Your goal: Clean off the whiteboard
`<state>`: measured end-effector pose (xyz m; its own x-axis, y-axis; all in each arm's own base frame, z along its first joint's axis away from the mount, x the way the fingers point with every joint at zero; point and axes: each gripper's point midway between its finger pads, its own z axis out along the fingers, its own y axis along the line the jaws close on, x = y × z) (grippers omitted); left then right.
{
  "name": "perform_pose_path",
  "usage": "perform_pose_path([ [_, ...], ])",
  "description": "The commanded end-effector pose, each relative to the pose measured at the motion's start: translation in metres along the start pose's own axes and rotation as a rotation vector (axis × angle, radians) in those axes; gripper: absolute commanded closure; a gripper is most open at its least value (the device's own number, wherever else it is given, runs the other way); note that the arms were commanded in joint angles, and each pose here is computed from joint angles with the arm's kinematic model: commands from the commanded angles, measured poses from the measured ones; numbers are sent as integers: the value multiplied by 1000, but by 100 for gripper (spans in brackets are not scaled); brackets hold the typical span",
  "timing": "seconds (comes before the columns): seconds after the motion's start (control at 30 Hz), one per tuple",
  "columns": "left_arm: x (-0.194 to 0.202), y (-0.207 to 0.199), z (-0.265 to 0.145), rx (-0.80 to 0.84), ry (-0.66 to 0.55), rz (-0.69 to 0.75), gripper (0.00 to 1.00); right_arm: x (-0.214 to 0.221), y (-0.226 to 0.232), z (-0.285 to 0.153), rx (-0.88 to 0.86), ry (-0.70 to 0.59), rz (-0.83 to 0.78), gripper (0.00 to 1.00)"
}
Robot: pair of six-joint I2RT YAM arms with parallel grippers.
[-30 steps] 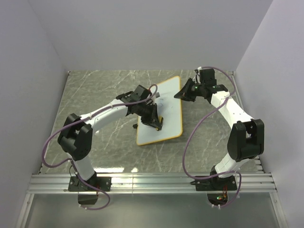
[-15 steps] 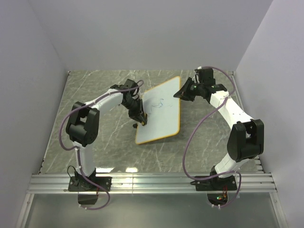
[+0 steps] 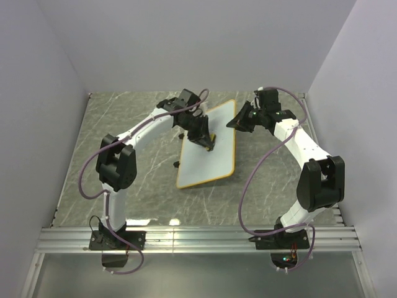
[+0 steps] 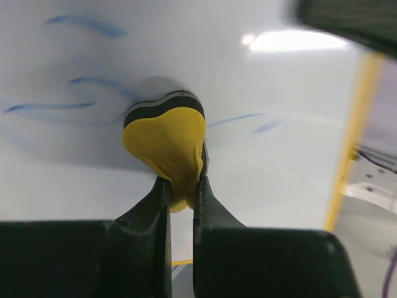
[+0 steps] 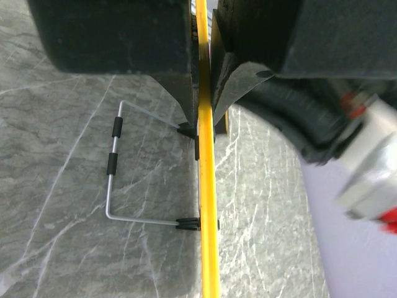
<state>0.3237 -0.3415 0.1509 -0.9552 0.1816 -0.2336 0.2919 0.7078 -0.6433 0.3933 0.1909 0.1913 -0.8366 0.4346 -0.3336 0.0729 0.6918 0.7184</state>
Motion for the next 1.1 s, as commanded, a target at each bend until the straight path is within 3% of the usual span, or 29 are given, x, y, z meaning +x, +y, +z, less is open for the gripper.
perform_pose_path([
  [0.0,-1,-63,12,239,23,82,100,29,27,6,-61,90,-23,100],
  [0.2,-5,0,22,134,17,-80,100,29,28,2,-54,93,-48,100],
  [0.33,-11,82,15,-32,-24,-226,100,32,27,0,-51,98,-57,100],
  [0.53,-7,135,23,-167,28,-273,100,34,26,-1,-51,100,-55,100],
  [0.63,-17,120,23,-134,12,-243,100,34,26,-1,-52,100,-51,100],
  [0.93,-34,-20,23,95,-5,-15,100,36,26,4,-52,105,-43,100],
  [1.07,-33,-54,14,214,-11,26,100,39,26,6,-51,112,-44,100],
])
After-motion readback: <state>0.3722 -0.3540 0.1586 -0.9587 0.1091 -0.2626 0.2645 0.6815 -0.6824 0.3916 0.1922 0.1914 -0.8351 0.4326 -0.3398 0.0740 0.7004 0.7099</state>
